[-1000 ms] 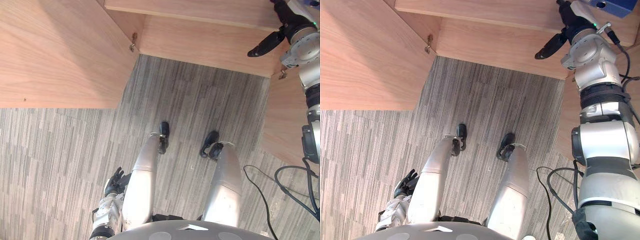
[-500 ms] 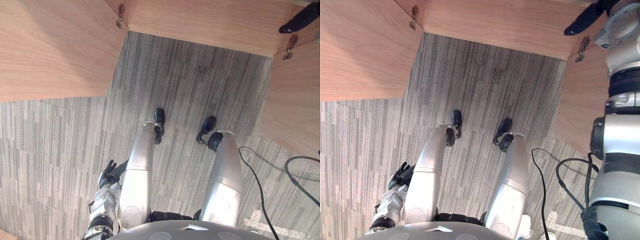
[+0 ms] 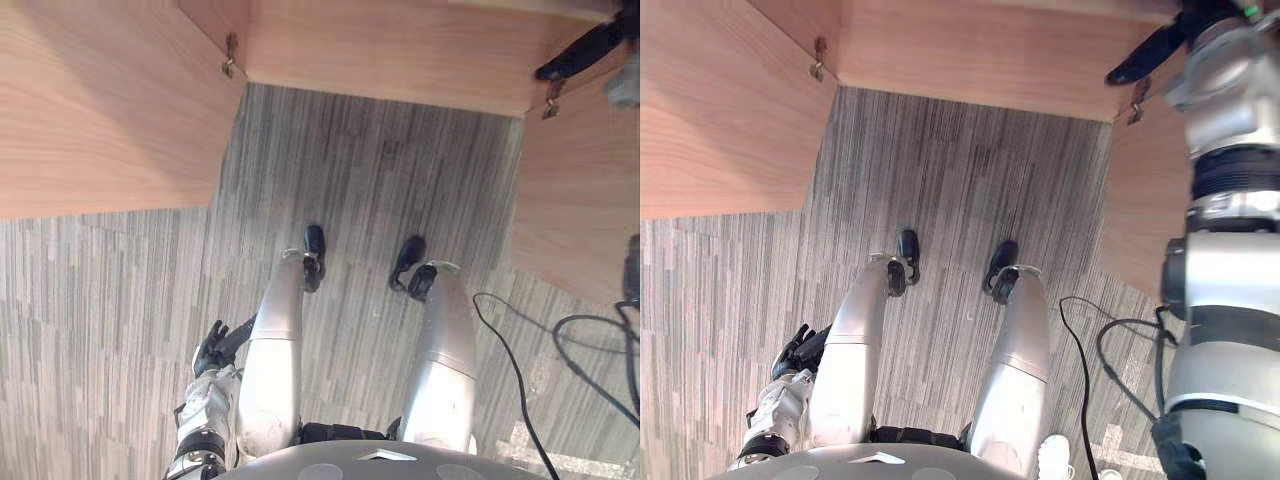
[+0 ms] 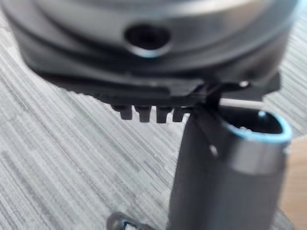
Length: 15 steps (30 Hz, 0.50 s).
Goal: Walk over to the cabinet, pick up the folder, carry it to the office cabinet, place the folder inside the office cabinet, then close the office cabinet door
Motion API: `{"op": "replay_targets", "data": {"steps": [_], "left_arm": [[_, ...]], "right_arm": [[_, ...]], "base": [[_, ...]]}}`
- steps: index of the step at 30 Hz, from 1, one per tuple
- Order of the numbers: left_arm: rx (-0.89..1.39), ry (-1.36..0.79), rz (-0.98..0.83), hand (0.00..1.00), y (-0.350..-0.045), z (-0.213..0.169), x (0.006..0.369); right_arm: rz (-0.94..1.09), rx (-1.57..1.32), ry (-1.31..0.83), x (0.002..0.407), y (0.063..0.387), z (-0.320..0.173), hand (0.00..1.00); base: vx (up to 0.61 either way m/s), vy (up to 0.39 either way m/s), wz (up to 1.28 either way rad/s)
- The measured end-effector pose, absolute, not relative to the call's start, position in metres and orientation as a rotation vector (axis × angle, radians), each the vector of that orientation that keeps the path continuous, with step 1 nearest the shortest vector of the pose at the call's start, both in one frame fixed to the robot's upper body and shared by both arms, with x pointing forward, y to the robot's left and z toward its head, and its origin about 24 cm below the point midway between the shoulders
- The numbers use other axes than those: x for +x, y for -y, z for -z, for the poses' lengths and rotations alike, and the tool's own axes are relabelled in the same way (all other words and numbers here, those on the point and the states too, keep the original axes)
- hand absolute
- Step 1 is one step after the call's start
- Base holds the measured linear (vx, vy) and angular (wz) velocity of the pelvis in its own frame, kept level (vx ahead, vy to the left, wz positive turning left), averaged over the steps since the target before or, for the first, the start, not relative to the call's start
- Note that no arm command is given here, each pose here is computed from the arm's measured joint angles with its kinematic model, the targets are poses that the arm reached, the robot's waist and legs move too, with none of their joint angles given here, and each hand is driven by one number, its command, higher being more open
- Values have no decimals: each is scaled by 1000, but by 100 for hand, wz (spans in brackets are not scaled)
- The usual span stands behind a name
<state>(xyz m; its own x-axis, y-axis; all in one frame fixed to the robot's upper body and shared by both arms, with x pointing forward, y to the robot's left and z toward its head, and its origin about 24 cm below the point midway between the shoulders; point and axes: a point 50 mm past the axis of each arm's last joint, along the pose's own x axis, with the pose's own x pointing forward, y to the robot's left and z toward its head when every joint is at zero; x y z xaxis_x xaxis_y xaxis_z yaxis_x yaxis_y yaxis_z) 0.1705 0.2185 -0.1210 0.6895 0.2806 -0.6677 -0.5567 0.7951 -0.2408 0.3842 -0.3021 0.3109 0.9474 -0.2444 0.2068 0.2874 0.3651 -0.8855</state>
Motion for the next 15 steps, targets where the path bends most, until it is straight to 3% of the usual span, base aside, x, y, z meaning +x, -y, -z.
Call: {"op": "replay_targets", "data": {"steps": [8, 15], "left_arm": [[-404, -698, -461, 100, -214, 124, 167], [-351, -752, -435, 100, -211, 130, 160]], "right_arm": [[69, -1162, -164, 399, 266, -193, 100], [-222, -1164, -380, 376, 226, -77, 100]], "base": [[63, -12, -2], [178, -26, -3]]}}
